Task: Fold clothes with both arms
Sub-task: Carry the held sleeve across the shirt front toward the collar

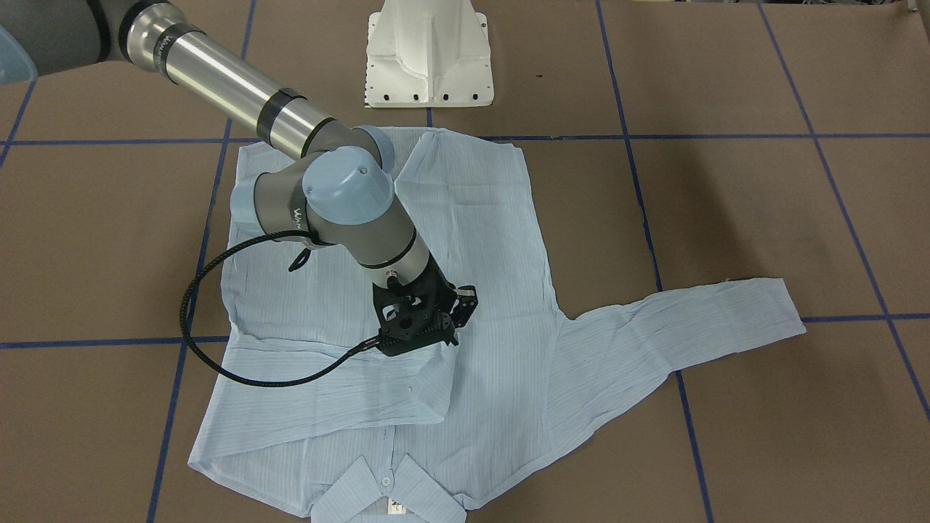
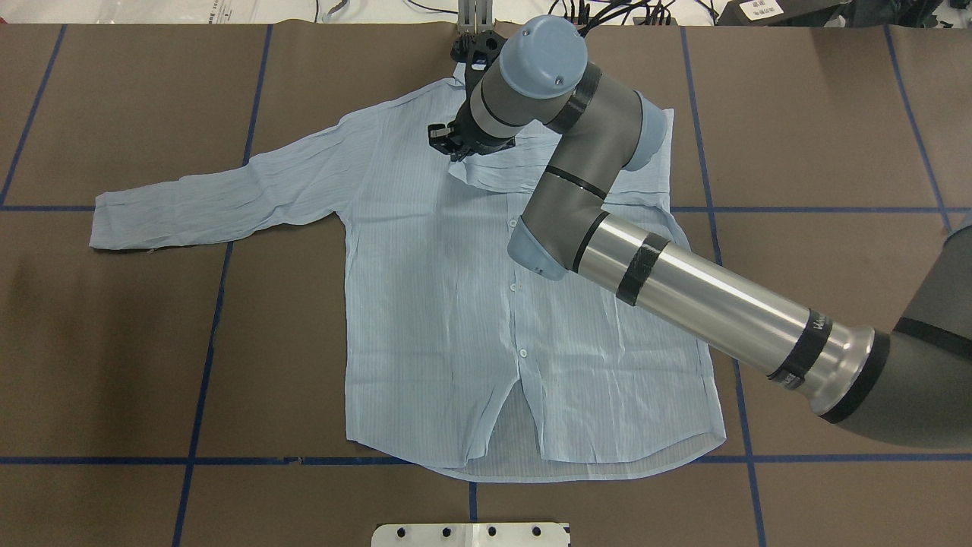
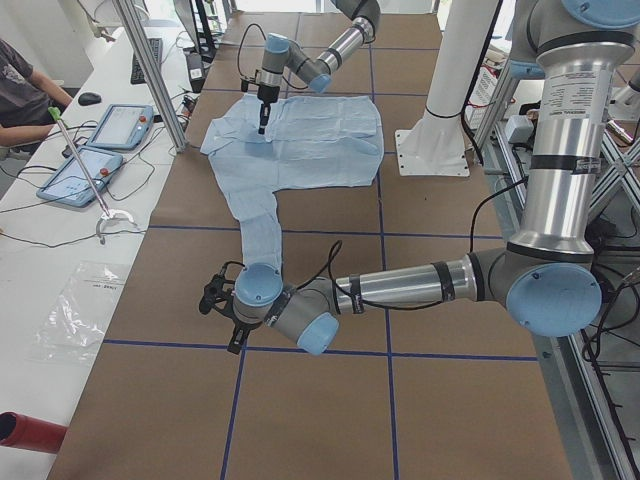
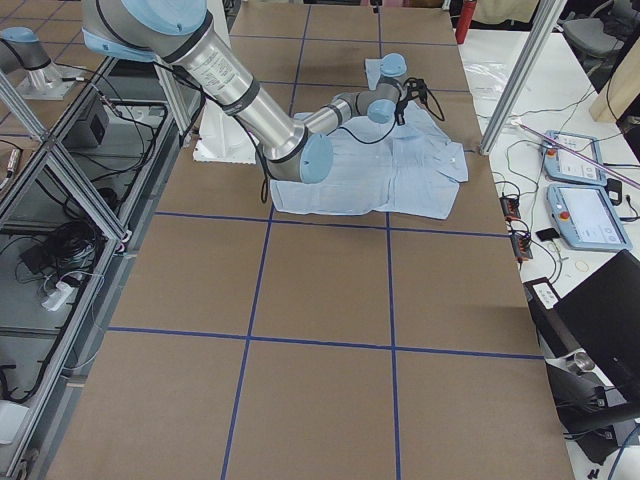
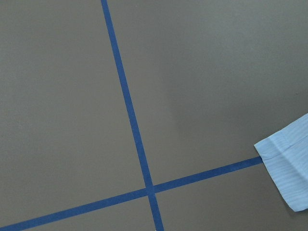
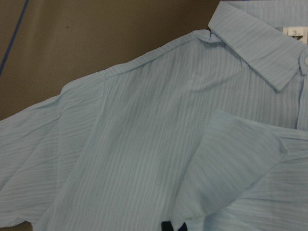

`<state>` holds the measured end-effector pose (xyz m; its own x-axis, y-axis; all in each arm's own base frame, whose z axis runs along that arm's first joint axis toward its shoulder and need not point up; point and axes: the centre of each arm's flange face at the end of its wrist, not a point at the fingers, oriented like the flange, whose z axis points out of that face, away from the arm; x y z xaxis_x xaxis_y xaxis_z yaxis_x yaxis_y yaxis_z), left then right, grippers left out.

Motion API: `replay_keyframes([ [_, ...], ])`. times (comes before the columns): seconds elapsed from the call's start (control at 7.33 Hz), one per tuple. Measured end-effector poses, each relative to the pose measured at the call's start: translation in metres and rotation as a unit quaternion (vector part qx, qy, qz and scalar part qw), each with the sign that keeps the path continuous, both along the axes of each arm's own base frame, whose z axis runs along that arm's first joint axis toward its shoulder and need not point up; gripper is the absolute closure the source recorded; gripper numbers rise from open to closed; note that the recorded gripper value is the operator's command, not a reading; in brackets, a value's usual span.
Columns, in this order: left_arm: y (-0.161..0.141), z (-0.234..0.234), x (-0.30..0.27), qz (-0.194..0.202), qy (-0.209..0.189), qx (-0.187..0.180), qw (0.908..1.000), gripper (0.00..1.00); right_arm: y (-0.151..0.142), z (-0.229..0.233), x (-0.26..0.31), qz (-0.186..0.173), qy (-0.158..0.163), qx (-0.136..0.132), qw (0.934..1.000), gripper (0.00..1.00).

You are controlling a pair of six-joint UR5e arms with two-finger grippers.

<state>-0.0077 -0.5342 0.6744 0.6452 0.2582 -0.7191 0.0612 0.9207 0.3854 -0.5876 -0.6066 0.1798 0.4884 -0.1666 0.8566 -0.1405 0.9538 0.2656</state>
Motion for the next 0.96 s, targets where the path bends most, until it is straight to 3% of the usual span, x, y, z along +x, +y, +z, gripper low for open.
replay_keyframes([
  [0.14,0.000,0.000,0.000,0.000,0.000,0.000,1.0000,0.00,0.002,0.001,-0.021,-0.002,0.012,-0.003,0.9999,0.00],
  [0.68,-0.007,0.003,0.001,0.000,0.000,-0.003,1.0000,0.00,0.022,-0.053,-0.064,0.025,0.017,0.032,0.9990,0.00],
  [0.96,-0.012,0.001,0.004,-0.004,-0.002,-0.006,1.0000,0.00,0.026,-0.053,-0.066,0.030,0.019,0.032,0.9989,0.00],
])
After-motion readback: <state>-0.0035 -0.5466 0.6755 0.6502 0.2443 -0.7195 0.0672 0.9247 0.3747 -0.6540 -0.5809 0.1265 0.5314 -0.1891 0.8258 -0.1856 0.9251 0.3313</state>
